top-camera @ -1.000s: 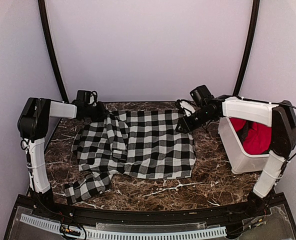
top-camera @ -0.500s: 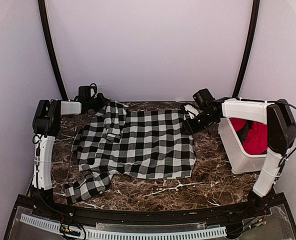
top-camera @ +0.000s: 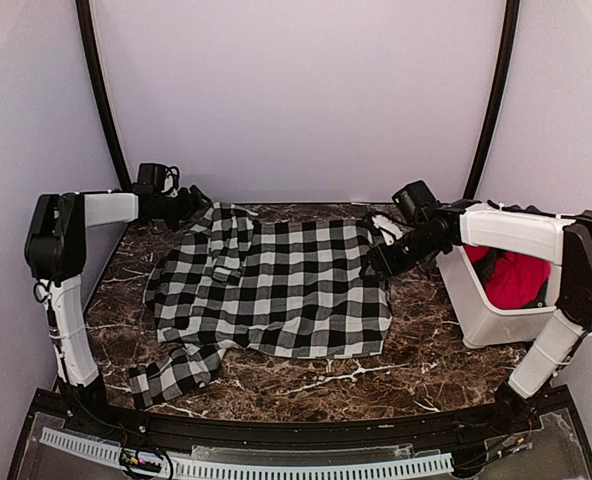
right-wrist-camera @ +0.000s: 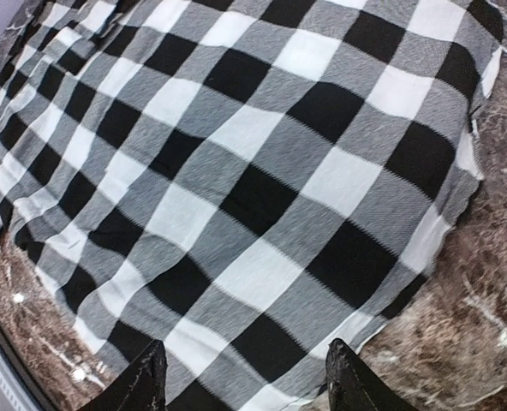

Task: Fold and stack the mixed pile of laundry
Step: Adjust the flattened shirt at the center of the board, then pick up the flattened shirt from the center of the board.

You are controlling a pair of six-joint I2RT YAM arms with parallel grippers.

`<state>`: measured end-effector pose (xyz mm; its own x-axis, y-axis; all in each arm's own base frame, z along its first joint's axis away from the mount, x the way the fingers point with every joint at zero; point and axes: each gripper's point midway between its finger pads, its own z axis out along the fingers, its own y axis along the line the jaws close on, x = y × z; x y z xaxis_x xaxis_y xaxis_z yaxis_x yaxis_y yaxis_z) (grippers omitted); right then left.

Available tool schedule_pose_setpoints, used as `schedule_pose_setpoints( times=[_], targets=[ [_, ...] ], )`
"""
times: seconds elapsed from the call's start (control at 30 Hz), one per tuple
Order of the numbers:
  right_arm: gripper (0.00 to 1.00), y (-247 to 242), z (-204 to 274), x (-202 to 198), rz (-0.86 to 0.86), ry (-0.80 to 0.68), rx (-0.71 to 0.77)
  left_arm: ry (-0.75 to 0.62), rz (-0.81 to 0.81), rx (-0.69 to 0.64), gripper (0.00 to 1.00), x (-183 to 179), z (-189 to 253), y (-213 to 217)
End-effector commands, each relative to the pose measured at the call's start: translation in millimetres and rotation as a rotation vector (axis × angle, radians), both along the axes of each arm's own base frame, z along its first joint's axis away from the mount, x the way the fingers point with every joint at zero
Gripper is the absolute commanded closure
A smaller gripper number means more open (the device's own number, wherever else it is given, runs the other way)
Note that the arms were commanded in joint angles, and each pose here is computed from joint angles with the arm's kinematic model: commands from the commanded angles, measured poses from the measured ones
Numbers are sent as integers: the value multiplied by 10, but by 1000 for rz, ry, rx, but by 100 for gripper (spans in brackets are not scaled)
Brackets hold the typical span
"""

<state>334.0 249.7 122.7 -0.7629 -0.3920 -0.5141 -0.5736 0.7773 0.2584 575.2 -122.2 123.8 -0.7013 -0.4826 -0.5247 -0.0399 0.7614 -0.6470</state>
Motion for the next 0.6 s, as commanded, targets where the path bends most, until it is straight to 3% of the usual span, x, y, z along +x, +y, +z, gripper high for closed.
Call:
schedule_pose_setpoints(
  times=[0.0, 0.03, 0.07, 0.37, 0.57],
  targets=[
    [38, 300, 78, -536, 115, 41, 35, 18, 34, 81, 14, -863, 531, 117],
    [38, 364, 65, -637, 143, 47, 32, 74, 11, 84, 15, -1113, 302, 46],
    [39, 429, 53, -735, 172, 51, 28, 48, 9, 92, 15, -1271, 458, 34],
    [40, 886, -64, -1398, 389, 57, 62, 302, -48, 146, 25, -3090, -25, -73],
    [41, 1318, 69, -1504, 509, -79, 88, 374, -43, 206, 26, -3778, 14, -4]
  ],
)
